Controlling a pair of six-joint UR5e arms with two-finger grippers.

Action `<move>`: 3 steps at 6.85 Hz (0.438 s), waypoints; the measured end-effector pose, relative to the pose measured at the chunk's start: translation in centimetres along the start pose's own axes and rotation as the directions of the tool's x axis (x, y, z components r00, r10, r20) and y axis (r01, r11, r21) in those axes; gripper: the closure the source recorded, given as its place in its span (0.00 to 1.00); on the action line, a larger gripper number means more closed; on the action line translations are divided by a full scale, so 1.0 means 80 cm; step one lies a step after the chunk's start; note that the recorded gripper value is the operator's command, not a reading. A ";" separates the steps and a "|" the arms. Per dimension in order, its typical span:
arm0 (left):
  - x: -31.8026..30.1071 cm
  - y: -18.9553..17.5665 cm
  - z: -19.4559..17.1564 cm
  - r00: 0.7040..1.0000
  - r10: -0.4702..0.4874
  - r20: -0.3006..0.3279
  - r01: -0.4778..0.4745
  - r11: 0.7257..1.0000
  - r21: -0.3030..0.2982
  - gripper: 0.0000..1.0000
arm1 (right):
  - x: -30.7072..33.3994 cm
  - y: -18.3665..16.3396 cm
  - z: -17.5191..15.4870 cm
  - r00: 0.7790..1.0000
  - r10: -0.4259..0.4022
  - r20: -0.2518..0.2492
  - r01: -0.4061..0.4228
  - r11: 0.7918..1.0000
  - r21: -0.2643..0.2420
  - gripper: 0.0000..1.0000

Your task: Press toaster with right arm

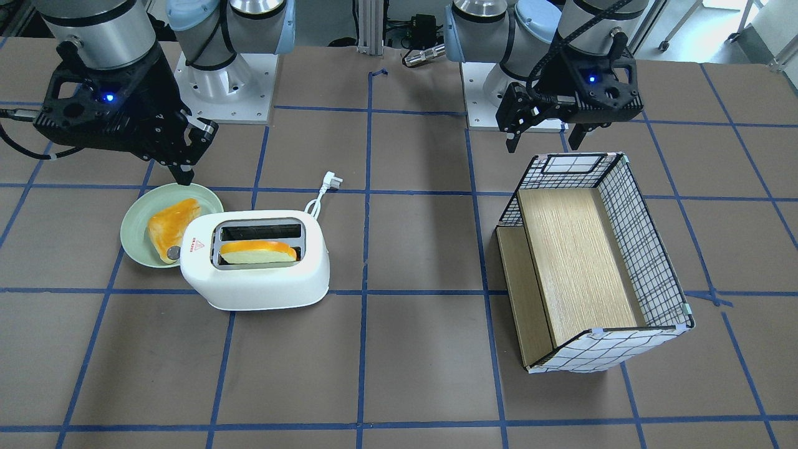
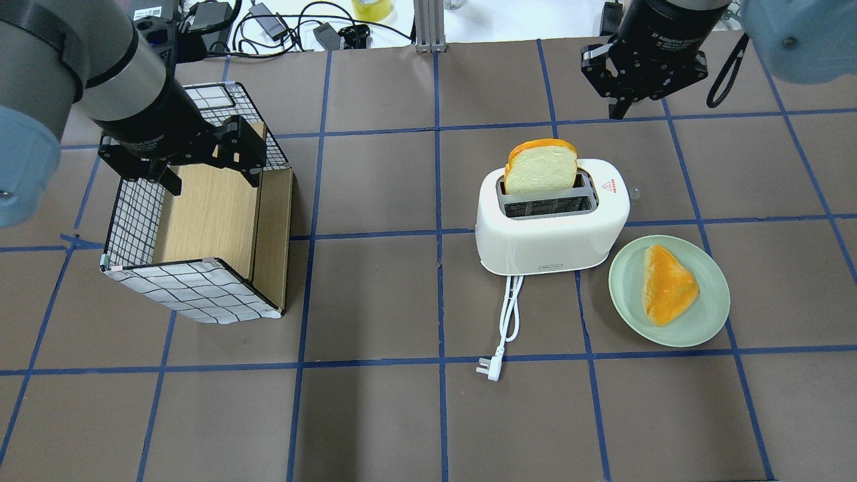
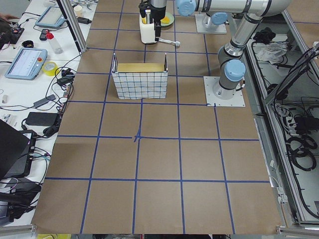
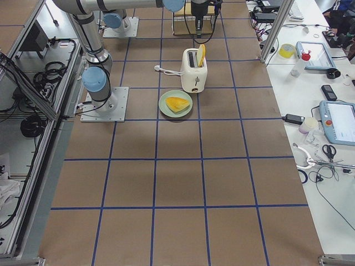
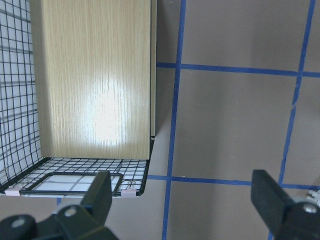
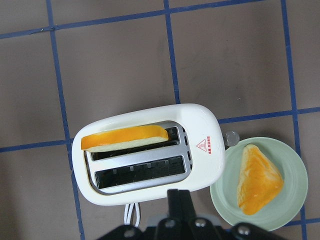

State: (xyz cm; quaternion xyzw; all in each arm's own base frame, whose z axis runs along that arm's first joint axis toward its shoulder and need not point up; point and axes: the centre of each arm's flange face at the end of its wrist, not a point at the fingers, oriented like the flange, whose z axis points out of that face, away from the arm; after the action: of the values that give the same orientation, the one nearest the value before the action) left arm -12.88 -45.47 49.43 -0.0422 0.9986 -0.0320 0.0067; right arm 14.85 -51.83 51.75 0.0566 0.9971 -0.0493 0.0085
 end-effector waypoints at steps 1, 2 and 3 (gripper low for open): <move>0.000 0.000 0.000 1.000 0.000 0.000 0.000 1.000 0.000 0.00 | 0.000 -0.001 0.000 1.000 -0.007 -0.001 0.007 1.000 0.001 0.00; 0.000 0.000 0.000 1.000 0.000 0.000 0.000 1.000 0.000 0.00 | 0.000 -0.001 0.001 1.000 -0.010 -0.002 0.010 1.000 0.001 0.00; 0.000 0.000 0.000 1.000 0.000 0.000 0.000 1.000 0.000 0.00 | 0.000 -0.002 0.001 1.000 -0.011 -0.002 0.011 1.000 0.001 0.00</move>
State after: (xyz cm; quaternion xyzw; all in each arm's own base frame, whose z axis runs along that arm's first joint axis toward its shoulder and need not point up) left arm -12.88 -45.47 49.43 -0.0422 0.9986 -0.0320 0.0067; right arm 14.87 -51.96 51.69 0.0513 0.9974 -0.0496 0.0074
